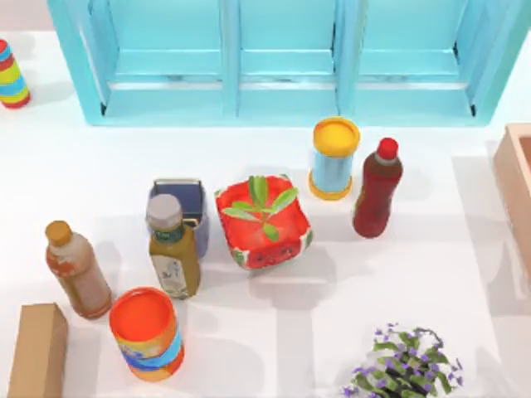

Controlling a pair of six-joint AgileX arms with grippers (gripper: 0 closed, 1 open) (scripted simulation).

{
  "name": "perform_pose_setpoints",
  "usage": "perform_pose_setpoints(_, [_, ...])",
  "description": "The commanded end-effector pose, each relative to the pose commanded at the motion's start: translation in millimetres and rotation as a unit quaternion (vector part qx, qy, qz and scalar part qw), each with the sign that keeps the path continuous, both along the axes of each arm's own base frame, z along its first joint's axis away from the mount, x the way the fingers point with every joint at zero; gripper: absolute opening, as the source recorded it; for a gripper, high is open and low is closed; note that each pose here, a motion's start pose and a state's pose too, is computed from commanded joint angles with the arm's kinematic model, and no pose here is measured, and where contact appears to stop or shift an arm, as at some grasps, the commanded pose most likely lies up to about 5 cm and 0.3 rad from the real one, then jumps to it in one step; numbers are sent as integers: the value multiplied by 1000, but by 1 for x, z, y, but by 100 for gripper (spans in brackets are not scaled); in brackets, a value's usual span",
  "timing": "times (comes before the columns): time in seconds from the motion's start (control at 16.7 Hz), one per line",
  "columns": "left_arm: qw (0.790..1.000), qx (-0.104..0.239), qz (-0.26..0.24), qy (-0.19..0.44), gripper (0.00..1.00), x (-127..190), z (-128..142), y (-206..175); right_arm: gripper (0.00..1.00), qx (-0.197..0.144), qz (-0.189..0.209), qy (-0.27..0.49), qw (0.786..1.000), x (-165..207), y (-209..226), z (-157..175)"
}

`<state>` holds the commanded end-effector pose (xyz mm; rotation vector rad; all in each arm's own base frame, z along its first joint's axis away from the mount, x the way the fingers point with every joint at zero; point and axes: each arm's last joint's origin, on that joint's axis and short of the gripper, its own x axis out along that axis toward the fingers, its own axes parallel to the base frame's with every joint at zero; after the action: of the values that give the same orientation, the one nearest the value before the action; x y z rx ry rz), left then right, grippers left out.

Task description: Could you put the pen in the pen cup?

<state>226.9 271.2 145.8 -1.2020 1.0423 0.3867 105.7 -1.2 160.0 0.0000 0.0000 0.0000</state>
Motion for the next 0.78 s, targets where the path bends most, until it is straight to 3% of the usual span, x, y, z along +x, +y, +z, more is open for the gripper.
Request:
perform_pose_setpoints(0.24, [1000,-1,-1,1,100,7,-9,-3,100,0,0,0,1000,0,0,0])
perform_pose_setpoints(0.78, [1000,0,0,0,100,50,-81,-26,100,0,0,0,1000,0,0,0])
